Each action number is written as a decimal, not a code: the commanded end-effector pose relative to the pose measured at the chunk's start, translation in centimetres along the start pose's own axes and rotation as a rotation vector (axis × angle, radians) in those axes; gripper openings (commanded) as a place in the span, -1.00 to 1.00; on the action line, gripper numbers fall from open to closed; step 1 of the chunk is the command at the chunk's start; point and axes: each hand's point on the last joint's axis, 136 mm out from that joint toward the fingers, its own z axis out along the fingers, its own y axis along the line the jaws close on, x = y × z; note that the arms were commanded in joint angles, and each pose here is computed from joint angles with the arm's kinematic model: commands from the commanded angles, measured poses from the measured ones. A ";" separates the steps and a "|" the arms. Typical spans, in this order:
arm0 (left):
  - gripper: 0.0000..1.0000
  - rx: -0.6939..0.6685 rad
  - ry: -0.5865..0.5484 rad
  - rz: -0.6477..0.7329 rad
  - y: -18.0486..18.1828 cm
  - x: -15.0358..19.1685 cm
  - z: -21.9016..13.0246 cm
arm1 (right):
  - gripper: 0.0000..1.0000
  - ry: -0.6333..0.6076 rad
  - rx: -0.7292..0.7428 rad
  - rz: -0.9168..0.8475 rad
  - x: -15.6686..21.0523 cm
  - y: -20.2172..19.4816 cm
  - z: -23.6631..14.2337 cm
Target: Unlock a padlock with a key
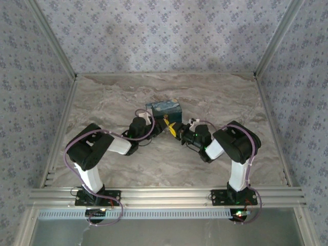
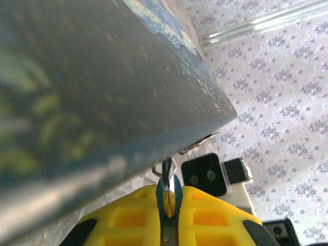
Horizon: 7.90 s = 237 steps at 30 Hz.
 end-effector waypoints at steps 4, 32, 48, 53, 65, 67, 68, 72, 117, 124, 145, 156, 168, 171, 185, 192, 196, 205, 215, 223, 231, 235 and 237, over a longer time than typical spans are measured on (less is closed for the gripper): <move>-1.00 0.055 0.085 0.044 -1.5 1.3 0.1 | -0.34 -0.026 0.100 -0.015 -0.9 -3.6 -2.9; -1.00 0.052 0.095 0.010 -1.9 1.1 0.1 | -0.08 0.219 0.609 -0.890 1.4 0.9 -9.1; -0.99 0.055 0.101 0.011 -3.0 0.6 -0.3 | -0.03 0.312 0.655 -1.163 2.7 0.1 -3.2; -0.99 0.059 0.100 0.010 -3.2 0.5 -0.5 | -0.06 0.309 0.673 -1.202 2.5 0.1 -2.2; -0.99 0.067 0.098 0.010 -3.5 0.3 -0.7 | -0.04 0.306 0.681 -1.263 2.4 0.1 -0.5; -0.99 0.069 0.097 0.009 -3.5 0.3 -0.7 | -0.05 0.308 0.682 -1.271 2.4 0.1 -0.2; -0.99 0.070 0.097 0.011 -3.6 0.3 -0.7 | -0.06 0.311 0.685 -1.273 2.4 0.0 -0.2; -0.99 0.073 0.098 0.012 -3.7 0.2 -0.6 | -0.17 0.308 0.685 -1.287 2.3 0.0 0.1; -0.87 -0.039 0.135 -0.012 1.9 3.9 0.6 | -0.28 0.170 0.655 -1.051 -0.1 0.6 -7.0; -0.61 -0.056 0.136 -0.022 2.8 4.5 1.3 | 0.00 0.105 0.625 -0.944 -2.6 1.5 -6.9; -0.10 -0.148 0.076 0.020 4.0 4.5 -4.4 | 0.05 0.062 0.610 -0.828 -8.6 2.4 -0.8; 0.07 -0.288 0.004 0.130 3.8 2.9 -8.8 | 0.05 0.044 0.703 -0.907 -8.7 2.3 -1.9; 0.42 -0.516 -0.121 0.144 4.7 -0.3 -16.0 | 0.02 0.105 0.790 -1.148 -0.8 0.9 -5.3; 0.43 -0.506 -0.133 0.135 4.7 -0.3 -16.6 | 0.02 0.129 0.802 -1.157 0.5 -0.5 -4.4; 0.44 -0.480 -0.142 0.101 4.7 -0.4 -16.8 | -0.02 0.177 0.908 -1.182 1.7 -5.6 -0.4; 0.44 -0.482 -0.130 0.086 5.2 -0.2 -16.4 | -0.32 0.202 0.923 -1.179 1.5 -6.6 0.4; 0.44 -0.479 -0.134 0.085 5.2 -0.4 -16.4 | -0.63 0.240 0.917 -1.185 2.0 -6.9 0.0; 0.44 -0.486 -0.136 0.088 5.0 -1.7 -16.2 | -1.00 0.387 0.800 -1.251 2.9 -5.9 -1.7; 0.45 -0.483 -0.089 0.116 3.5 -3.6 -13.7 | -1.00 0.531 0.686 -1.229 3.4 -4.4 -2.4; 0.45 -0.472 -0.045 0.128 2.8 -4.5 -11.1 | -1.00 0.609 0.686 -1.230 4.1 -5.1 -2.9; 0.46 -0.458 -0.003 0.121 2.7 -4.9 -8.6 | -1.00 0.646 0.706 -1.247 4.1 -5.3 -2.8; 0.47 -0.465 0.018 0.122 3.0 -5.2 -7.3 | -1.00 0.659 0.714 -1.258 4.1 -5.4 -2.9; 0.47 -0.466 0.026 0.125 3.2 -5.4 -6.5 | -1.00 0.663 0.713 -1.265 4.2 -5.5 -2.8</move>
